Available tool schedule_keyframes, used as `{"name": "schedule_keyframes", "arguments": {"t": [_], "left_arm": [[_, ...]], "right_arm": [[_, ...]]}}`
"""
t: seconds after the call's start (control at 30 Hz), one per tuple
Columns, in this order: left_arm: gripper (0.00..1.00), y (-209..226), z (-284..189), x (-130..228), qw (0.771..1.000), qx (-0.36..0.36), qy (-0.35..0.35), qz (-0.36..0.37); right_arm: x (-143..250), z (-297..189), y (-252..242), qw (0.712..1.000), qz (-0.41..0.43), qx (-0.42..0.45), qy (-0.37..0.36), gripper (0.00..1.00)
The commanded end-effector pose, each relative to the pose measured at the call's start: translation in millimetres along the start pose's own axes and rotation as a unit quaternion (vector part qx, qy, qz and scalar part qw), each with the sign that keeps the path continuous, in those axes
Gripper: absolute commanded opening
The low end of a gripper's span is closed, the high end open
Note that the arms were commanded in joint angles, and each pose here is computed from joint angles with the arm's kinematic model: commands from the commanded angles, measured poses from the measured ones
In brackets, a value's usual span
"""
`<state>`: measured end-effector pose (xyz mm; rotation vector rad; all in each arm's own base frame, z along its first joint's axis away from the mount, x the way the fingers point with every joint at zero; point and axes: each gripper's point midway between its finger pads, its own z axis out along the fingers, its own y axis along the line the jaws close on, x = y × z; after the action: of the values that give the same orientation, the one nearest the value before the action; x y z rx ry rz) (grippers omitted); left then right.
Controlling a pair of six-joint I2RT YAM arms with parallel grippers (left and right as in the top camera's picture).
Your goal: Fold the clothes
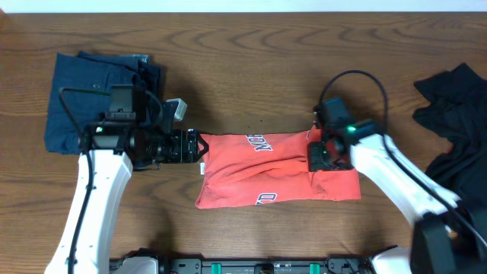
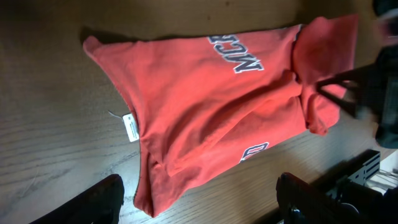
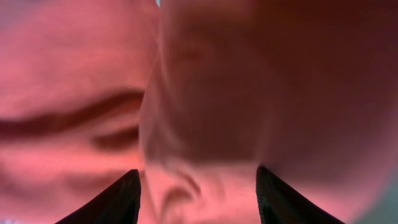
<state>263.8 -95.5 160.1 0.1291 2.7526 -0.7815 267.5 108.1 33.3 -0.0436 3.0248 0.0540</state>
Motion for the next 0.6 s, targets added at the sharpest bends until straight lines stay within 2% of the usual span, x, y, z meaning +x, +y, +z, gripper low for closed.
{"name": "schedule_keyframes", "arguments": {"t": [0.0, 0.13, 0.3, 0.57], "left_arm": [[0.8, -7.8, -9.5, -3.6, 1.0, 0.008, -0.019, 0.017], [0.8, -9.7, -12.7, -2.2, 1.0, 0.008, -0.023, 0.019], [0.8, -9.7, -12.6, -2.1, 1.0, 0.008, -0.022, 0.019], [0.8, -9.7, -12.6, -2.1, 1.0, 0.008, -0.022, 0.019]], "right_arm": [[5.9, 18.3, 3.1, 0.999, 0.001, 0.031, 0.017, 0.55], [10.5, 30.5, 2.6, 0.998, 0.008, 0.052, 0.029, 0.35], [4.9, 23.7, -9.8, 0.996, 0.014, 0.087, 0.011, 0.02], [-11.6, -33.0, -4.2, 0.997, -0.024, 0.072, -0.031, 0.01]]}}
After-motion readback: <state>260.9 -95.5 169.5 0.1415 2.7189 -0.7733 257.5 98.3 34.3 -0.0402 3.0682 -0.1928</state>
